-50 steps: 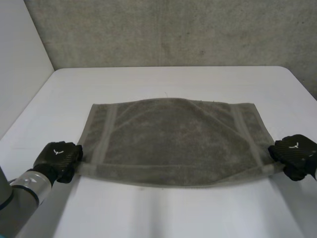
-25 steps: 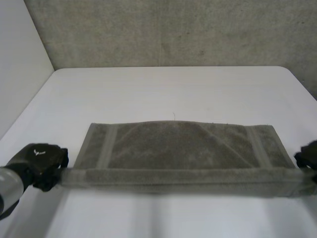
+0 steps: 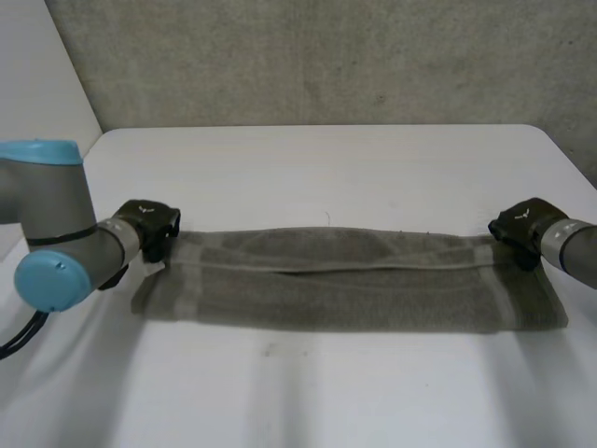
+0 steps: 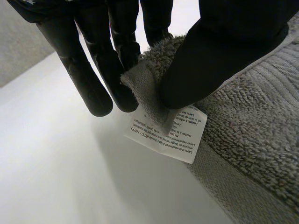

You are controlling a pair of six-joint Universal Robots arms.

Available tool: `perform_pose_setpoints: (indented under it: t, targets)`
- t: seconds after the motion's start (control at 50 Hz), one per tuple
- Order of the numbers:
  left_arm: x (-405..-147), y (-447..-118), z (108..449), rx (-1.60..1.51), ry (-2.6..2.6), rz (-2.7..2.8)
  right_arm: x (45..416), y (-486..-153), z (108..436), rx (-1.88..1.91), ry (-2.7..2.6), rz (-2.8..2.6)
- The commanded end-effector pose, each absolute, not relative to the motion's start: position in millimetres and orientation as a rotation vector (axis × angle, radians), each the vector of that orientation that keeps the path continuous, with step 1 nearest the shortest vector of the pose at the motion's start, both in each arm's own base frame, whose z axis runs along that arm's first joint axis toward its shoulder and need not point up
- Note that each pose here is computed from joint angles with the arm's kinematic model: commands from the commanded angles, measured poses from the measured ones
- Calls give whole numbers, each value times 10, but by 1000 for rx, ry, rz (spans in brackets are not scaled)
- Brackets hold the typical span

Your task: Fold the towel.

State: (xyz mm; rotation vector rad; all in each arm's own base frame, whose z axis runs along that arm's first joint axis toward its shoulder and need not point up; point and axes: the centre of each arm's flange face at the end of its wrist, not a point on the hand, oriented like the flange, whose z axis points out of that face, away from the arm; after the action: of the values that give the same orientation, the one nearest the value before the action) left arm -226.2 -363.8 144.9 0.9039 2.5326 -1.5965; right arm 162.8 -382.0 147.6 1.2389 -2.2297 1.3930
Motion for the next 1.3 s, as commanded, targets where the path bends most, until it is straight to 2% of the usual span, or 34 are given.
perform_pose_setpoints:
  t: [0.02, 0.34, 0.44, 0.48, 0.5, 0.54, 0.58, 0.68, 0.76, 0.88, 0.94, 1.0, 1.1, 1.3]
  targets:
    - [-2360, -3842, 1427, 891, 2493, -1644, 1667, -4024, 1455, 1188, -2135, 1446]
    - [-2450, -3904, 1356, 908, 2481, -1667, 1723, -4210, 1394, 1114, -2051, 1495]
    - [-2599, -3810, 1455, 953, 2460, -1710, 1739, -4226, 1637, 1022, -2017, 1568]
    - [-2659, -3739, 1644, 965, 2426, -1764, 1718, -4201, 2009, 906, -1996, 1699]
    - [-2659, -3739, 1645, 965, 2426, -1764, 1718, -4201, 2011, 906, -1996, 1700]
    - [-2664, -3694, 1774, 962, 2408, -1792, 1695, -4122, 2343, 794, -1991, 1833]
    - [-2628, -3594, 2023, 944, 2373, -1844, 1701, -4055, 2453, 773, -1995, 1877]
    - [-2549, -3430, 2235, 880, 2376, -1886, 1687, -3829, 2623, 811, -2022, 1937]
    - [-2467, -3284, 2265, 828, 2433, -1878, 1493, -3632, 2387, 866, -2184, 1837]
    - [-2357, -2967, 2034, 809, 2531, -1786, 1375, -3405, 2128, 898, -2331, 1744]
    - [-2286, -2881, 1946, 788, 2523, -1797, 1178, -3299, 1825, 938, -2377, 1680]
    - [-2261, -2850, 1902, 780, 2513, -1811, 1131, -3248, 1653, 1019, -2353, 1653]
    - [-2237, -2778, 1807, 772, 2490, -1847, 1114, -3264, 1413, 1111, -2325, 1609]
    - [-2246, -2756, 1786, 767, 2508, -1842, 1058, -3304, 1198, 1122, -2357, 1563]
